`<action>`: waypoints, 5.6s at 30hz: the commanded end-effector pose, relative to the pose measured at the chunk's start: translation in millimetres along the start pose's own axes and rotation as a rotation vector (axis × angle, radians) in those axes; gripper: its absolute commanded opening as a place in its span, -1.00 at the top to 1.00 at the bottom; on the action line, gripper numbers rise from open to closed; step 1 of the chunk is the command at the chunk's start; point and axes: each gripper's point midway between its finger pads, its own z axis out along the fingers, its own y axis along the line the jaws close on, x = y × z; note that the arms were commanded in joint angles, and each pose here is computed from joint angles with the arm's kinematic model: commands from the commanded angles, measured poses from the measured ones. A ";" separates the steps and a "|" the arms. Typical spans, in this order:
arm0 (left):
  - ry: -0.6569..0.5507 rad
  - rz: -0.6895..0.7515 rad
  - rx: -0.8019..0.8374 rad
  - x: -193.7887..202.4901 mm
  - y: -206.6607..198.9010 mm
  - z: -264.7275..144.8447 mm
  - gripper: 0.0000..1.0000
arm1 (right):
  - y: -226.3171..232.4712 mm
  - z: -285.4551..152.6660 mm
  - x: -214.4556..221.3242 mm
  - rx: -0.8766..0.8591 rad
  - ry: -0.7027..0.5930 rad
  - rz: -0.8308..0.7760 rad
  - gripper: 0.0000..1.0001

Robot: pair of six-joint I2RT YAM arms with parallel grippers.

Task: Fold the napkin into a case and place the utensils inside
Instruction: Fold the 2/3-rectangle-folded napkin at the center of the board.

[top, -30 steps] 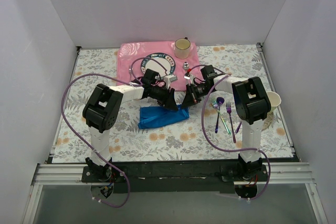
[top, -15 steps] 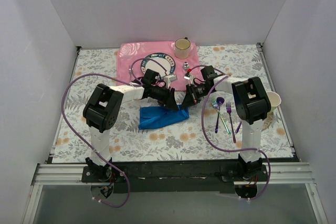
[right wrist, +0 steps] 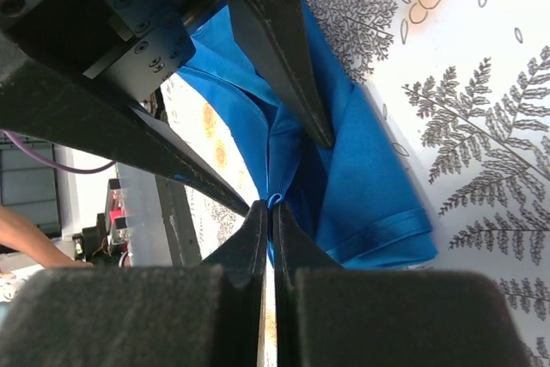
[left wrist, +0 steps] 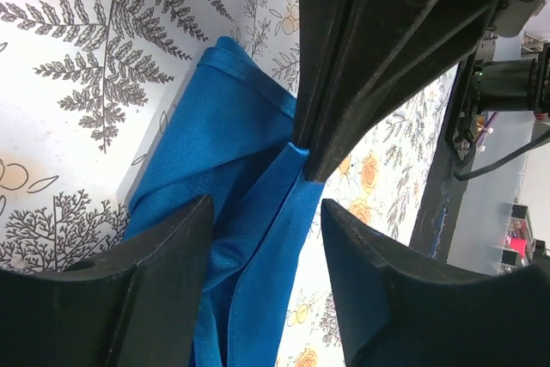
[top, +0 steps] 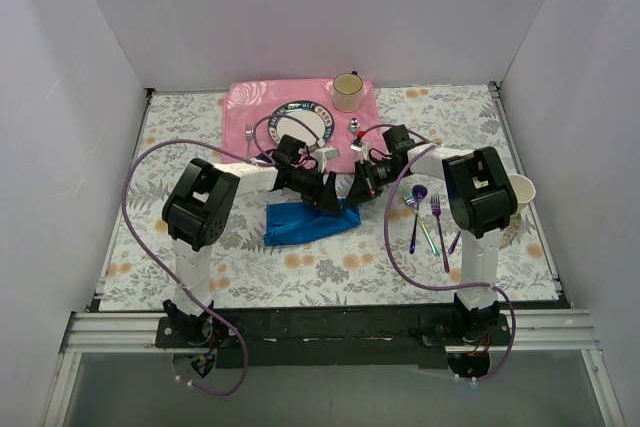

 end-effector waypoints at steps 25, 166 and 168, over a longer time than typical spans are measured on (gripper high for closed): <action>-0.048 0.108 0.097 -17.7 -28.2 -15.4 0.02 | 21.5 -14.7 -10.9 -0.057 -0.069 -0.097 0.97; 0.002 -0.481 0.044 -20.3 -32.5 -14.9 1.00 | 16.2 22.0 -4.6 0.597 0.131 -0.648 0.97; 0.006 -0.494 0.031 -18.7 -27.4 -13.6 1.00 | 15.7 21.9 -4.1 0.599 0.133 -0.647 0.97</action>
